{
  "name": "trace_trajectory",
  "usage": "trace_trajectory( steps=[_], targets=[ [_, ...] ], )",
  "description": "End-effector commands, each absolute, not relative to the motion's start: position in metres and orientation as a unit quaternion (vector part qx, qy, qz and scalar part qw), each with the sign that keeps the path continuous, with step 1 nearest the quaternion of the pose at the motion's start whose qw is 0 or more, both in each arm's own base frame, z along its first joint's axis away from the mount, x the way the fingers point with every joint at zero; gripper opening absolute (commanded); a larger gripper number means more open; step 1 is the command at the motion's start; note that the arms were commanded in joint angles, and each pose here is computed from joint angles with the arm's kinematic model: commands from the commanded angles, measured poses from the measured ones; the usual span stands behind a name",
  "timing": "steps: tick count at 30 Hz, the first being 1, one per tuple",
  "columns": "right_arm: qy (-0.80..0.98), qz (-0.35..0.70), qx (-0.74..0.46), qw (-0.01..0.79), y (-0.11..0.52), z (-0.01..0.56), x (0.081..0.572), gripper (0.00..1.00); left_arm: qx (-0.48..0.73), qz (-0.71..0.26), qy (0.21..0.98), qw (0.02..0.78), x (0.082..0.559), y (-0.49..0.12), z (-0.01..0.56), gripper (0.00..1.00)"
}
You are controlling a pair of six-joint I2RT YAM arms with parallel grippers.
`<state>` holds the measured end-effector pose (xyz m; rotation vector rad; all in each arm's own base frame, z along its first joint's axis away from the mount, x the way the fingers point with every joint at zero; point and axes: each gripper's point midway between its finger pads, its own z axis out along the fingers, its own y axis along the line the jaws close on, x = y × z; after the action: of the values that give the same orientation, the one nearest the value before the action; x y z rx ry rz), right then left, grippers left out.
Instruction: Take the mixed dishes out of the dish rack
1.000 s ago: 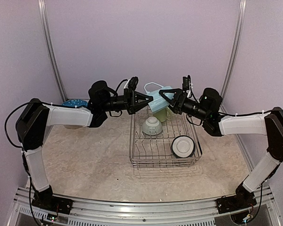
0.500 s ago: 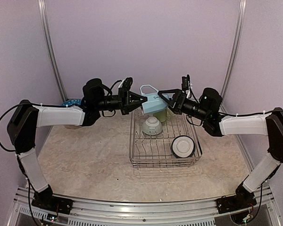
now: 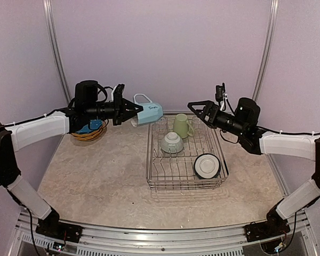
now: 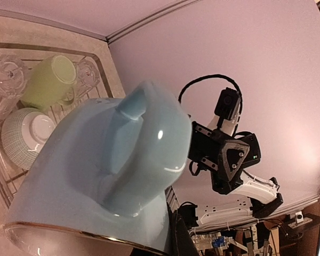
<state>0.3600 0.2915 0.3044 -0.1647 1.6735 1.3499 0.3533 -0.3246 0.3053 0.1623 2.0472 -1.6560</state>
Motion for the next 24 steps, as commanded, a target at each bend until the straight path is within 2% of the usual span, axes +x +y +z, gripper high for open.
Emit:
trace_trajectory(
  steps=[1,5,11,16,24],
  targets=[
    [0.709,0.505,-0.063,0.488,0.275,0.294,0.361,1.00,0.035,-0.516,0.804,0.292,0.365,-0.291,0.312,0.00],
    [0.715,0.475,-0.072,0.507,0.267,0.299,0.360,1.00,0.005,-0.409,0.860,0.306,0.376,-0.260,0.294,0.00],
    [0.735,0.418,-0.074,0.529,0.252,0.302,0.362,1.00,-0.005,-0.259,0.923,0.285,0.396,-0.225,0.258,0.00],
    [0.744,0.393,-0.072,0.536,0.242,0.303,0.359,1.00,0.004,-0.186,0.951,0.246,0.416,-0.214,0.230,0.00],
    [0.749,0.373,-0.071,0.543,0.233,0.305,0.355,1.00,0.015,-0.071,0.972,0.224,0.455,-0.196,0.196,0.00]
  ],
)
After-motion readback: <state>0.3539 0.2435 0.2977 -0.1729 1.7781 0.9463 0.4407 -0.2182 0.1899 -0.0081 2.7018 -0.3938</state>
